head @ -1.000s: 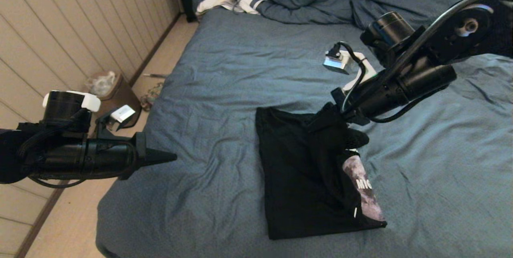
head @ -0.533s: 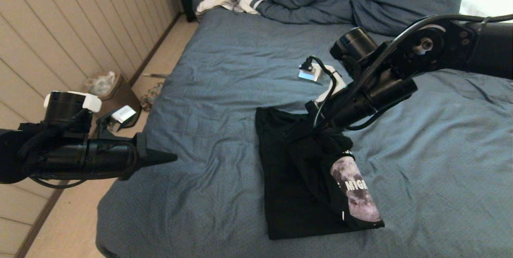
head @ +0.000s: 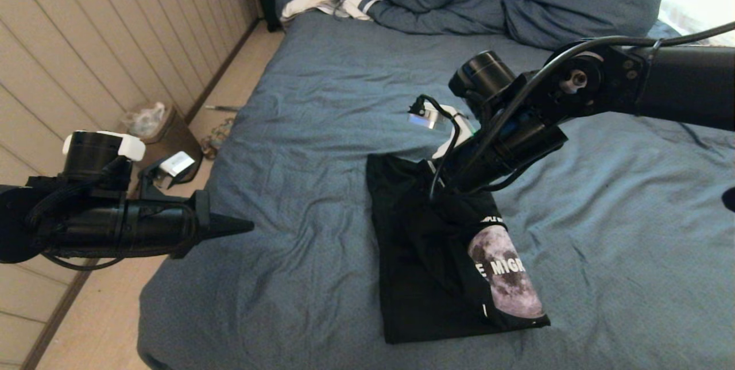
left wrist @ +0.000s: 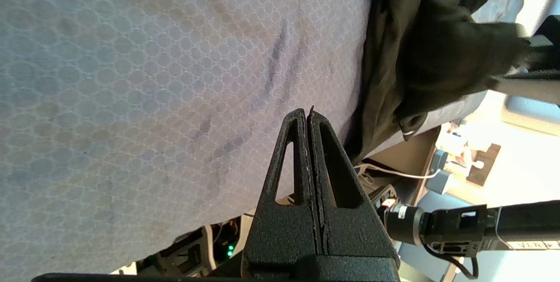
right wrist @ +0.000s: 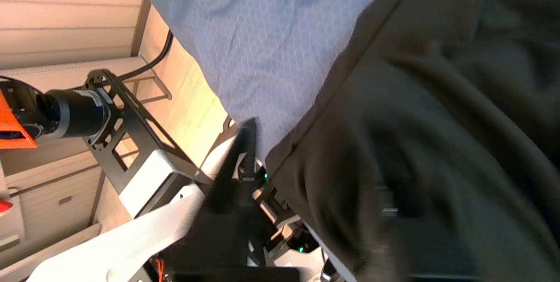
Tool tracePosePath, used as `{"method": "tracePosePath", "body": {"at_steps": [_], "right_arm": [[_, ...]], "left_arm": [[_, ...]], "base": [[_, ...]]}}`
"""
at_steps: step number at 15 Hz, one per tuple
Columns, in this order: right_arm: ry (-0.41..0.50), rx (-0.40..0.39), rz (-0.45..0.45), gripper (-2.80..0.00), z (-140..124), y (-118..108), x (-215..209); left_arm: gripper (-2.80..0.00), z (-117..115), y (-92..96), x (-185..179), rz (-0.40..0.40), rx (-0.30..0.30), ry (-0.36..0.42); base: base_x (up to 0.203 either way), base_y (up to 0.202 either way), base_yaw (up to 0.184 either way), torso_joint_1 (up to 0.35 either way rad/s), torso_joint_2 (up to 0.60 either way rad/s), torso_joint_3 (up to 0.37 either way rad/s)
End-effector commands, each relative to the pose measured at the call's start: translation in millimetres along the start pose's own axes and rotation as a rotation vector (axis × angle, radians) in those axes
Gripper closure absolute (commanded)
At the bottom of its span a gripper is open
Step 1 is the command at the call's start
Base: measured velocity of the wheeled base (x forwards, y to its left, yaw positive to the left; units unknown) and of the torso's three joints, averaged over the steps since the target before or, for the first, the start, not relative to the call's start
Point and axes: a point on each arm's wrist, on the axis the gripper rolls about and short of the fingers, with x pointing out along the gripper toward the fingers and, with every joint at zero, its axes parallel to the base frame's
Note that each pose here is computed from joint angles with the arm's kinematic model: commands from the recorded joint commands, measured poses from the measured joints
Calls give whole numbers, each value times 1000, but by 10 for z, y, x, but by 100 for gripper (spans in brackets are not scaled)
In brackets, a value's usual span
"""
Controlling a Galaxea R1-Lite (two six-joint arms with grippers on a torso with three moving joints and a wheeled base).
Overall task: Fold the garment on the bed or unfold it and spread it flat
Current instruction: Fold the black T-shirt
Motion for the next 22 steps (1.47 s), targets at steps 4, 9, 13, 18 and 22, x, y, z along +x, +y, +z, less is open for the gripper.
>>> {"method": "tracePosePath", "body": {"at_steps": [4,9,13,18,22], "right_arm": [[-32,-13,7,-280,6,86,-137],[-123,-41,-6,0,-29,280,-584],[-127,35,-75,0,-268,147,-864],[-9,161,-136,0,-590,-228,-741],[36,221,-143,0,-647,-379,-629]], "left_arm": [[0,-2,4,6,-4,-5,5],[0,-2,4,6,-4,-5,5],[0,-6,2,3,-8,-5,6],[0,-27,0,-2,-36,-8,24],[0,-26,-28,-29,-41,1,16]], "base": [[0,0,0,0,0,0],[0,0,0,0,0,0],[0,0,0,0,0,0],[0,0,0,0,0,0],[0,0,0,0,0,0]]}}
